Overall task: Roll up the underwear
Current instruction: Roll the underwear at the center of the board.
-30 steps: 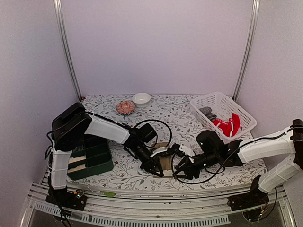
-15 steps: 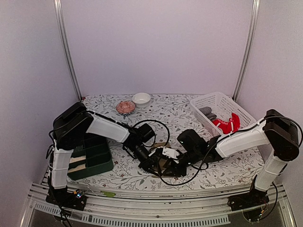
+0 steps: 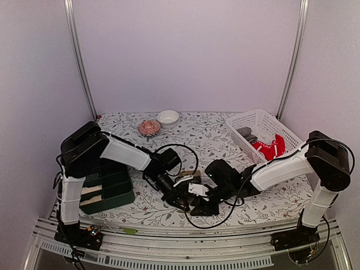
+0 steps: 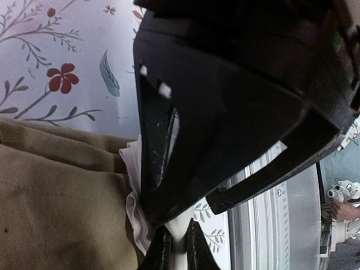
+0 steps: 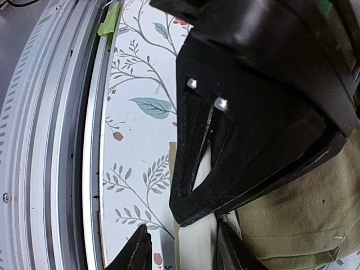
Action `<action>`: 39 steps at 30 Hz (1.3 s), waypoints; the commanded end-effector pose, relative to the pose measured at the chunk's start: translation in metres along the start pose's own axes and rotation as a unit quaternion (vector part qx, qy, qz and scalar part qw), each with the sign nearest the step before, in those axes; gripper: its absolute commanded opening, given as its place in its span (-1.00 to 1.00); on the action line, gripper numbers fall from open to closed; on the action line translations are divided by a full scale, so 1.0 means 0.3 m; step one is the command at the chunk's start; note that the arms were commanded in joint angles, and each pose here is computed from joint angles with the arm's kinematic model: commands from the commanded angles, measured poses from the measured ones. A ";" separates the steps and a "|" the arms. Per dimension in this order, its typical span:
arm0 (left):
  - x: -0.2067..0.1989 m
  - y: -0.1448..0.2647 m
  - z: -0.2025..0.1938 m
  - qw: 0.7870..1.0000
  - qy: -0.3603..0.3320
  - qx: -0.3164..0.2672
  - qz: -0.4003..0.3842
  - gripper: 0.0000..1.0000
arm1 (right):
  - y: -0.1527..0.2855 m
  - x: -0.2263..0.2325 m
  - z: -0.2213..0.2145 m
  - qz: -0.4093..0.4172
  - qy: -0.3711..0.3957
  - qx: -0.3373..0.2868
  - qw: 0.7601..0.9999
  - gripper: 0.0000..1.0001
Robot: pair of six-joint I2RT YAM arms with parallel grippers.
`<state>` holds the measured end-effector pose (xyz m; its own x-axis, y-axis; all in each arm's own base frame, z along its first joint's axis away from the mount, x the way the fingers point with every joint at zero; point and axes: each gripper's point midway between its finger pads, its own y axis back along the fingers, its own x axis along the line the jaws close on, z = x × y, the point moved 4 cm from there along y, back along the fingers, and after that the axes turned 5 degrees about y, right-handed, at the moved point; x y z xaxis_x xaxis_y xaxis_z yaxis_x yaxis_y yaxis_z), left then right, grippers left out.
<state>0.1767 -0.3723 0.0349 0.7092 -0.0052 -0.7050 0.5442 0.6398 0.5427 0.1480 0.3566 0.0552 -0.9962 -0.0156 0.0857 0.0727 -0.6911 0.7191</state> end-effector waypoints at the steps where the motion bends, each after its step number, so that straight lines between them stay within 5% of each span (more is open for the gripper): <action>1: 0.064 0.005 -0.135 0.995 0.062 0.055 0.059 -1.00 | -0.018 0.015 -0.036 0.008 -0.009 0.016 1.000 -0.33; 9: 0.048 0.044 -0.110 0.995 0.042 0.037 0.081 -0.89 | -0.036 0.003 -0.027 0.012 -0.011 0.023 1.000 -1.00; 17: -0.039 0.218 0.007 0.978 -0.055 -0.060 0.191 -0.26 | -0.038 0.039 -0.007 0.086 -0.065 -0.001 0.994 -1.00; 27: -0.233 0.415 0.019 0.903 -0.198 -0.195 0.327 -0.06 | -0.019 -0.021 -0.012 0.172 -0.189 -0.016 0.967 -1.00; 39: -0.301 0.226 -0.122 0.870 -0.280 -0.139 0.381 0.05 | -0.095 -0.051 -0.063 0.243 -0.291 0.046 0.924 -1.00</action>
<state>0.1297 -0.2871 0.1179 0.9825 0.1643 0.0877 -0.1839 0.7821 0.5954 0.1678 0.3748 0.0439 -0.7458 0.0058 0.6662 0.4730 -0.6995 0.5357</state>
